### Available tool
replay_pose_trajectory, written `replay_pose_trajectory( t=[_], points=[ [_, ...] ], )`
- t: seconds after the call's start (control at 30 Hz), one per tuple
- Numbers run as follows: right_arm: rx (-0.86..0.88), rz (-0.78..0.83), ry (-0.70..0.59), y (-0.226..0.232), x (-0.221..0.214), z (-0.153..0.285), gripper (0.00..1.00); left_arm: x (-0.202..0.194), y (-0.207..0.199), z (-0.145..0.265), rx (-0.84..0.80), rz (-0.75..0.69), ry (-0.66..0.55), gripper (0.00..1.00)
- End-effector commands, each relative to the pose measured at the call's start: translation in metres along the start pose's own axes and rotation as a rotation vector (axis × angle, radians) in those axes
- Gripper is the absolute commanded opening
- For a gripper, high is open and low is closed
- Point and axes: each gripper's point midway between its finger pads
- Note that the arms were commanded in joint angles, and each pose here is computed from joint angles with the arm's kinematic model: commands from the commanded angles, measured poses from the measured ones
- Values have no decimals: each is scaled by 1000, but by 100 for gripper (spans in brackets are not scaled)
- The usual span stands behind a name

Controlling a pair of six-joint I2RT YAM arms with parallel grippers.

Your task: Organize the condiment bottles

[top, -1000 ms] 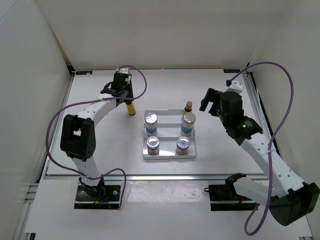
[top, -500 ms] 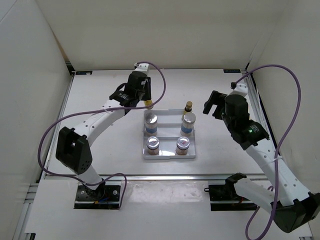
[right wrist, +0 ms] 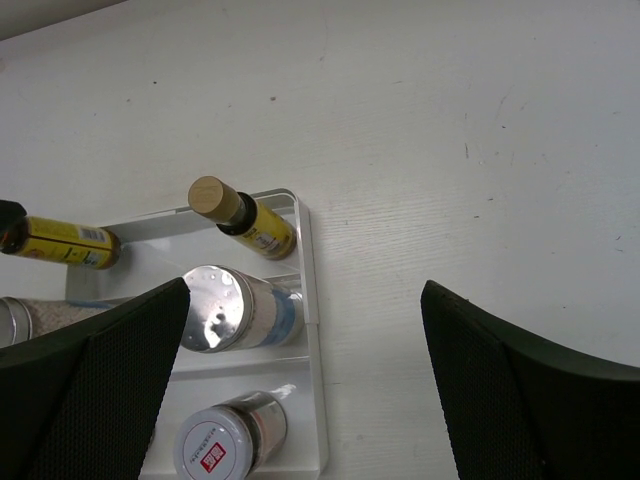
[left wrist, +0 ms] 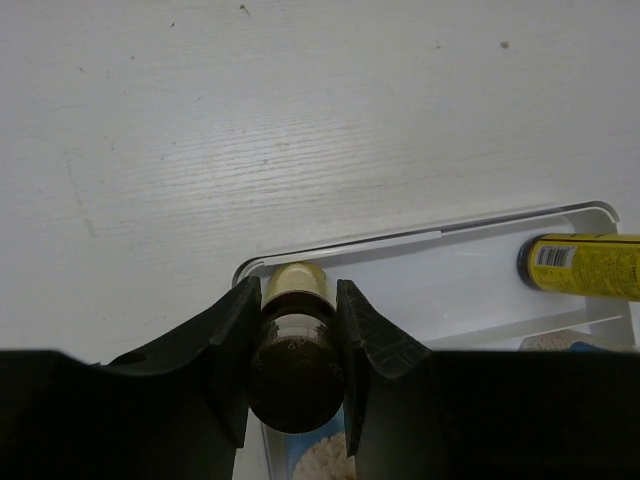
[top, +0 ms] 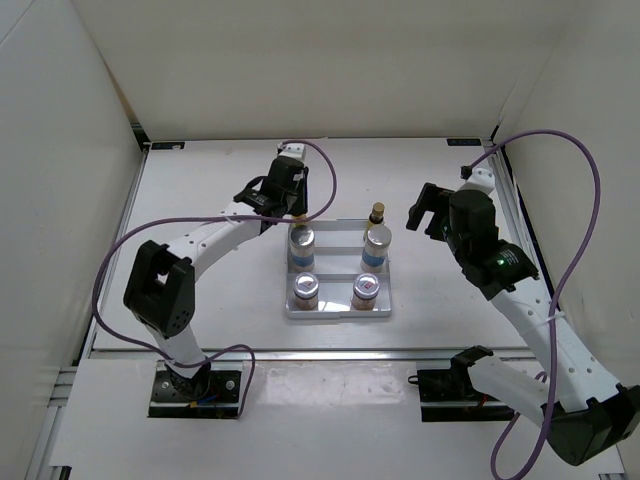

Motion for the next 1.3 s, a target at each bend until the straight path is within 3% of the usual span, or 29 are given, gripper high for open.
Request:
replay_pose_trajectory(
  t=[0.0,0.13,0.23,0.27,0.33,0.53,0.63,0.73,0.77,0.83,0.87,0.9,0.97,1.07,1.17,1.27],
  points=[
    [22,-26,-47,9,18,4,100,15,-6,-2,-11,36,-58,23],
    [24,-22,-35,10,15,2,100,6,-7,-10,-8,30,-35,36],
    [38,-16,-38,13,18,4,100,5,-7,-12,-6,27,-26,71],
    [43,-15,-30,16,20,4,100,2,-7,-12,-5,24,-14,88],
    [31,6,-14,16,21,2,100,16,-3,-4,13,20,-34,100],
    [-1,105,112,25,23,3,100,74,31,61,116,-9,-166,100],
    [117,194,257,40,-1,4,100,97,64,134,191,-2,-287,100],
    [158,167,287,42,-13,10,100,85,90,175,261,2,-333,100],
    [176,164,290,42,-17,11,100,57,99,176,298,-41,-288,100],
    [198,158,276,37,-26,14,100,39,119,213,334,-29,-348,100],
    [197,159,278,34,-29,15,100,3,130,207,388,-74,-291,100],
    [215,145,265,36,-28,20,100,-4,141,230,410,-47,-351,100],
    [268,117,260,36,-42,20,100,-46,151,226,444,-104,-316,100],
    [264,51,263,21,-71,15,100,-73,157,240,430,-75,-390,100],
    [204,-11,243,3,-82,16,100,-63,159,267,396,5,-553,100],
    [109,-13,199,-17,-76,19,100,-66,159,268,391,20,-626,100]
  ],
)
Point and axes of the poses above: each gripper's point midway between its finger pads, its own z axis back along the fingers, its own y axis along the line the jaws close on, x = y × z, and after that the axes turned 11 degrees about -z, right-handed
